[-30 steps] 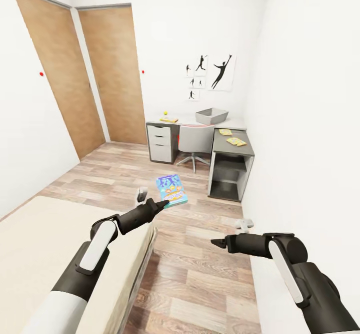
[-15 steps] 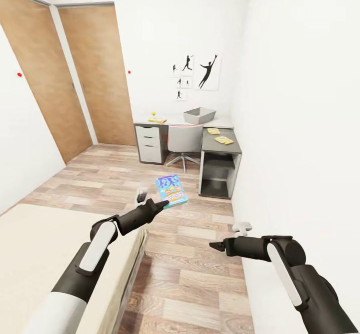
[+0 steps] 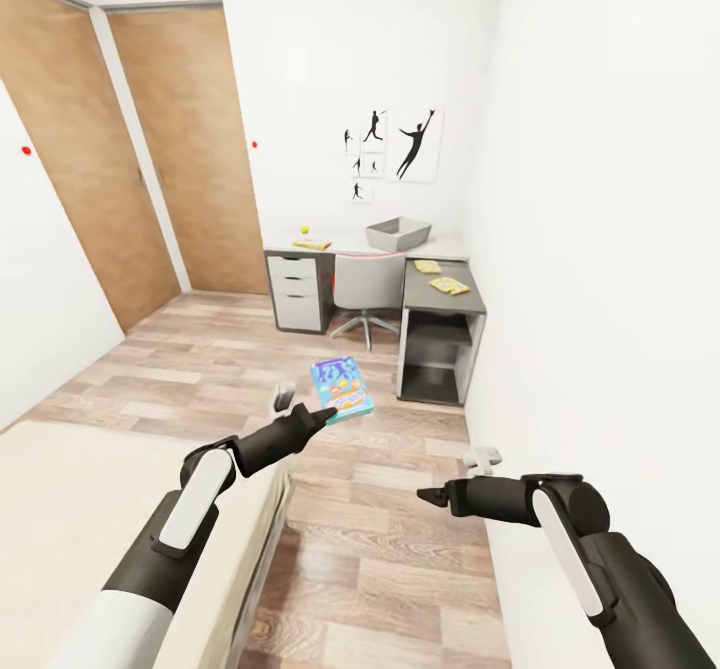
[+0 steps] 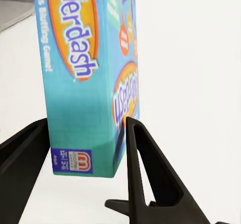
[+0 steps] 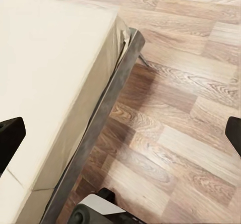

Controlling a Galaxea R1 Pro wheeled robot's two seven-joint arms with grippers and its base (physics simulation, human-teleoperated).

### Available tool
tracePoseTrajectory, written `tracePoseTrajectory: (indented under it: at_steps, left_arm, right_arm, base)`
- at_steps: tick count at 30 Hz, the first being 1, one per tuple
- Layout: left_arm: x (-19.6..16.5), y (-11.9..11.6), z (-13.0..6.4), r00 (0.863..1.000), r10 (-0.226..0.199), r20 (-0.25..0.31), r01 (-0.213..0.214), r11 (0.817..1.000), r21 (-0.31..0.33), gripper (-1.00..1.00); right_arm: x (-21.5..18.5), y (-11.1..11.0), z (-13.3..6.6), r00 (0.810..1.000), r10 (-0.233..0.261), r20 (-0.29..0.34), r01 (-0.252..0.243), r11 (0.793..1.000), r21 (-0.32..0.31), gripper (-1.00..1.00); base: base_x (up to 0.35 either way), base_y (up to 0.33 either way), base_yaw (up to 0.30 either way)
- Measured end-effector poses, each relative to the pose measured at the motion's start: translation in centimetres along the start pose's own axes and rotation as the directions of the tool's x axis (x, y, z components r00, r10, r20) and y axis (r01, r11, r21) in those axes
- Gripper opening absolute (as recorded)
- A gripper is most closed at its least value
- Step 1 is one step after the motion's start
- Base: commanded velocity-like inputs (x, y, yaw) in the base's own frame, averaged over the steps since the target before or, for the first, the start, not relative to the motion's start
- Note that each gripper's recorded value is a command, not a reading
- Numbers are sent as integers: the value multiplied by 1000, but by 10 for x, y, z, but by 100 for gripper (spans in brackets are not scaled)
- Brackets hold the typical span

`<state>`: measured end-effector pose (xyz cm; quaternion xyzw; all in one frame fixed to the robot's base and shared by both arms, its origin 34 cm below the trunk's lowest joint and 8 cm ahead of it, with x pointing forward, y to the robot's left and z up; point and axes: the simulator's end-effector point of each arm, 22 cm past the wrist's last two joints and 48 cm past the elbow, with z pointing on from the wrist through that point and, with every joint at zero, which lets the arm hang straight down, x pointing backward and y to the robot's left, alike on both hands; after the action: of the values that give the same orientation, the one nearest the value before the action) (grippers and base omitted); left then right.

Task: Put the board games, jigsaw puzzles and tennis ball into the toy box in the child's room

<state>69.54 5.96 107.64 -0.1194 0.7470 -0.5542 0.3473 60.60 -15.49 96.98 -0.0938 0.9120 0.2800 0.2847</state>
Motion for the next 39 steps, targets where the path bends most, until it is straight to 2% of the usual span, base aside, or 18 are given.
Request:
tracePoseTrajectory:
  at_steps: [17,27,39]
  left_arm:
    - [1,5,0,1000,3,-3,-3,1000,-17,-100]
    - [1,5,0,1000,1,-4,-1,1000,-19,-100]
    - [2,6,0,1000,0,-4,0,1000,-19,-100]
  right_arm:
    - [-2,2,-1,1000,-4,5,4,1000,-3,100]
    - [-3,3,-1,1000,-8,7,8,1000,-3,100]
    - [-4,4,-2,1000,-10,9,10,1000,-3,100]
  base:
    - [334,0,-6]
    - [339,0,-130]
    - [340,0,-31]
